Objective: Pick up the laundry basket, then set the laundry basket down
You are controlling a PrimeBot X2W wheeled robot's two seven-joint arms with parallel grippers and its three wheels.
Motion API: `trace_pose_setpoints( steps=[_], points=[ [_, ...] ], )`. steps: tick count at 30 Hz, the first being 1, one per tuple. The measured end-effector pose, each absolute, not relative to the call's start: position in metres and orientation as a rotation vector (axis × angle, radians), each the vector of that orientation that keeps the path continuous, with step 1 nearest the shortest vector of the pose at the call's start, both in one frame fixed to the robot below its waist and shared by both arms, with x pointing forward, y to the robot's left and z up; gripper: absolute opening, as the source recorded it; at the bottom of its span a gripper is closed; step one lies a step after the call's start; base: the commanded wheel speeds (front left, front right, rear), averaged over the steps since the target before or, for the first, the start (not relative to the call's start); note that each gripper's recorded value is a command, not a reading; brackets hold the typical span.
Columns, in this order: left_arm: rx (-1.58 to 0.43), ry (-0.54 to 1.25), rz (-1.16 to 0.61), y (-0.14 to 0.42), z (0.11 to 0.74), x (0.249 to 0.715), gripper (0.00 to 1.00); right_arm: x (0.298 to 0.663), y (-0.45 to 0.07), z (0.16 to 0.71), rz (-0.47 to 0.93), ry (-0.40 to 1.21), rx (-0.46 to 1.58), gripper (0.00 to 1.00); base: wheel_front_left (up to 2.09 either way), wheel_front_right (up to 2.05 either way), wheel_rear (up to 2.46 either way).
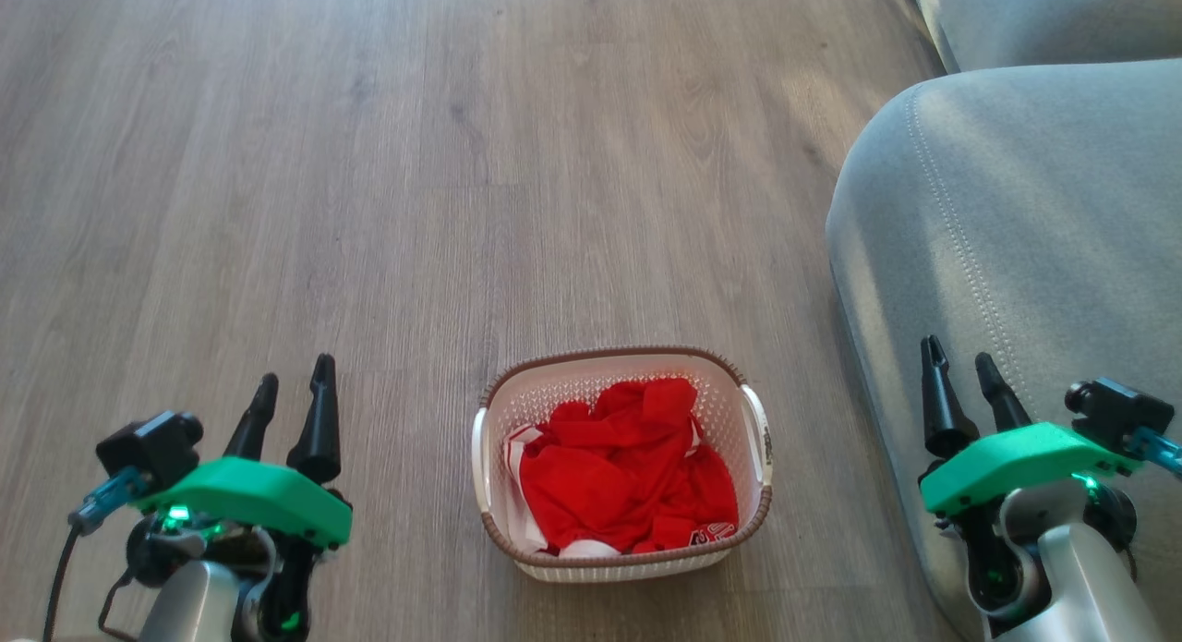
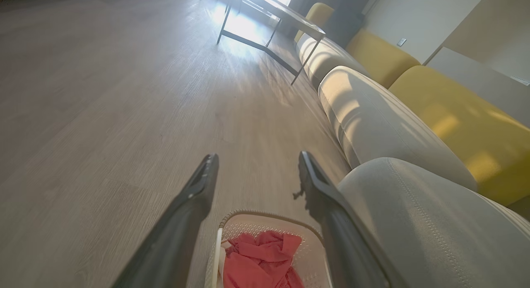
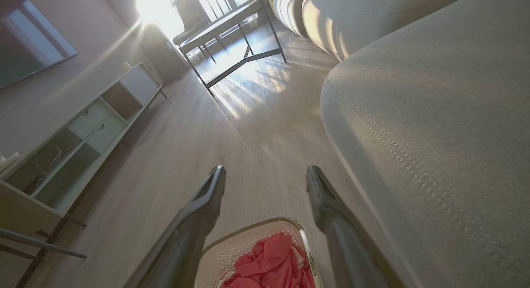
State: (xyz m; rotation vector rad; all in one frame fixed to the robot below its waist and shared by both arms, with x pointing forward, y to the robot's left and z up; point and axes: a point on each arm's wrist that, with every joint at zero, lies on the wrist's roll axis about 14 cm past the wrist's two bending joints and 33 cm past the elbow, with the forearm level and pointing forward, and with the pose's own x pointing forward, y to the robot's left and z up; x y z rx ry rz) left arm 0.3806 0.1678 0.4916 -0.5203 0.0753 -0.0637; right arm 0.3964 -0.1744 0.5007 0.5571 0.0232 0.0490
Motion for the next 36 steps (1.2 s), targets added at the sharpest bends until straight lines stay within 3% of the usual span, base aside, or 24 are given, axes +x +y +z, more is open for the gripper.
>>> trace_pose_setpoints(
  steps=[36],
  points=[
    [-0.106, 0.044, -0.092, 0.161, 0.5, 0.387, 1.0, 0.4, -0.145, 0.501, 0.17, -0.018, 0.126, 1.0, 0.0, 0.0, 0.0]
  ],
)
